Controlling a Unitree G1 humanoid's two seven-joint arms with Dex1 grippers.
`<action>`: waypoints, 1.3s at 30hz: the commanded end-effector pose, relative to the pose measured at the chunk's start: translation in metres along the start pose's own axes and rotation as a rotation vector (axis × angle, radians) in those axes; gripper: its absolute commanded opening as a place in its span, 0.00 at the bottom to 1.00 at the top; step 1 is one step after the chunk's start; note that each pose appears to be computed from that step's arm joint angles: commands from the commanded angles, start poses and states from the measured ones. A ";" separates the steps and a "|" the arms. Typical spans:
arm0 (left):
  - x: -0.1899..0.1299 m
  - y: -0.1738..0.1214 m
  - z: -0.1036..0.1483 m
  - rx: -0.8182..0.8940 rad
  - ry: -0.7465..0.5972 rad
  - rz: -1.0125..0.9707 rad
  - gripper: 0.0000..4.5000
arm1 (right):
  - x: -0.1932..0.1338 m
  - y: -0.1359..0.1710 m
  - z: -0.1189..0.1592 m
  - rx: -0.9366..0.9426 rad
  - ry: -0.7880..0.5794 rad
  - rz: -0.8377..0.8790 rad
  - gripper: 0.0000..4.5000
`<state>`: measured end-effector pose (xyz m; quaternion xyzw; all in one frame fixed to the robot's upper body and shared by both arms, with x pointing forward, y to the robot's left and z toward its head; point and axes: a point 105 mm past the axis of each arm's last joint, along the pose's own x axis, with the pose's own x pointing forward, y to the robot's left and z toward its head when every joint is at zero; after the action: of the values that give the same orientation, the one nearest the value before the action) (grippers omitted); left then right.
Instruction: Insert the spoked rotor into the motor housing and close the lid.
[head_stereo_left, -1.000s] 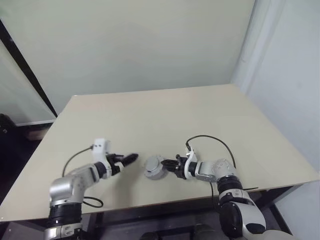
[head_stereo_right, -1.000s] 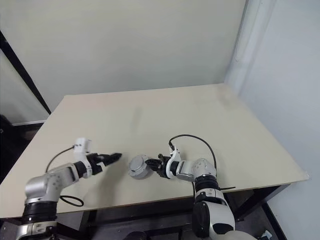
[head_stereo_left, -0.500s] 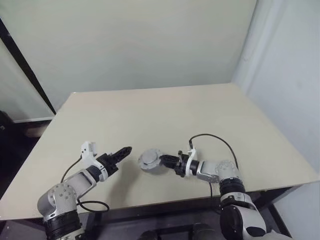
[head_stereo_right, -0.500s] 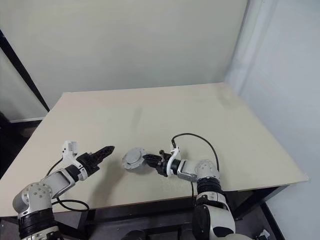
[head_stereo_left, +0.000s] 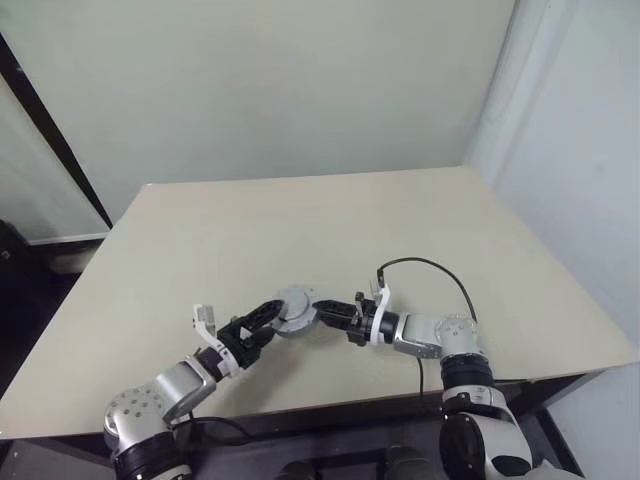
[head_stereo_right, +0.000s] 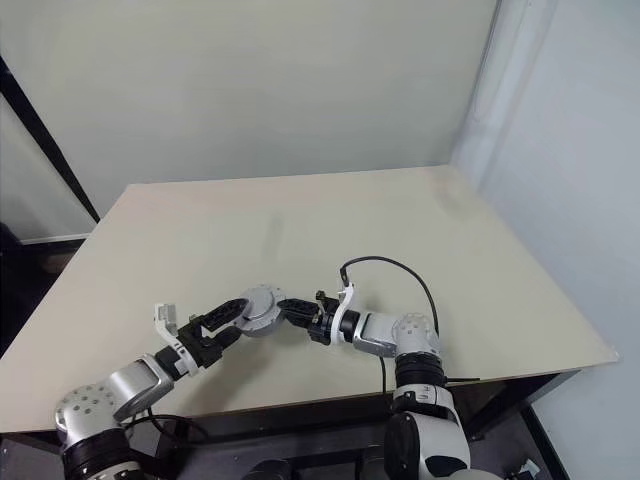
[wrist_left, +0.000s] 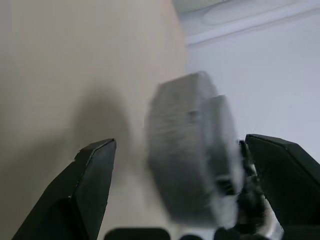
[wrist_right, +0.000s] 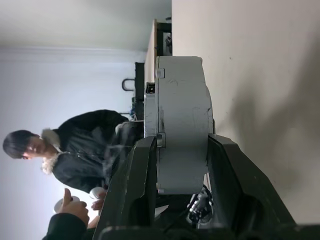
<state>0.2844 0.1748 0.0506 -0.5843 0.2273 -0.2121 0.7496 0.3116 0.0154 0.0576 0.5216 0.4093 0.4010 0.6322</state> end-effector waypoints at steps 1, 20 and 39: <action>0.004 -0.013 0.004 -0.016 -0.026 -0.071 1.00 | 0.023 0.034 -0.014 0.011 0.027 0.160 0.27; 0.020 -0.017 -0.031 -0.069 0.110 -0.112 0.48 | 0.017 0.028 -0.020 -0.063 0.031 0.123 0.27; 0.018 -0.016 0.013 0.033 -0.118 -0.121 0.44 | 0.010 0.018 0.009 -0.283 -0.165 0.016 0.89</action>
<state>0.2942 0.1569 0.0389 -0.6185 0.2042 -0.2080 0.7297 0.3176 0.0176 0.0557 0.4746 0.3429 0.3877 0.7120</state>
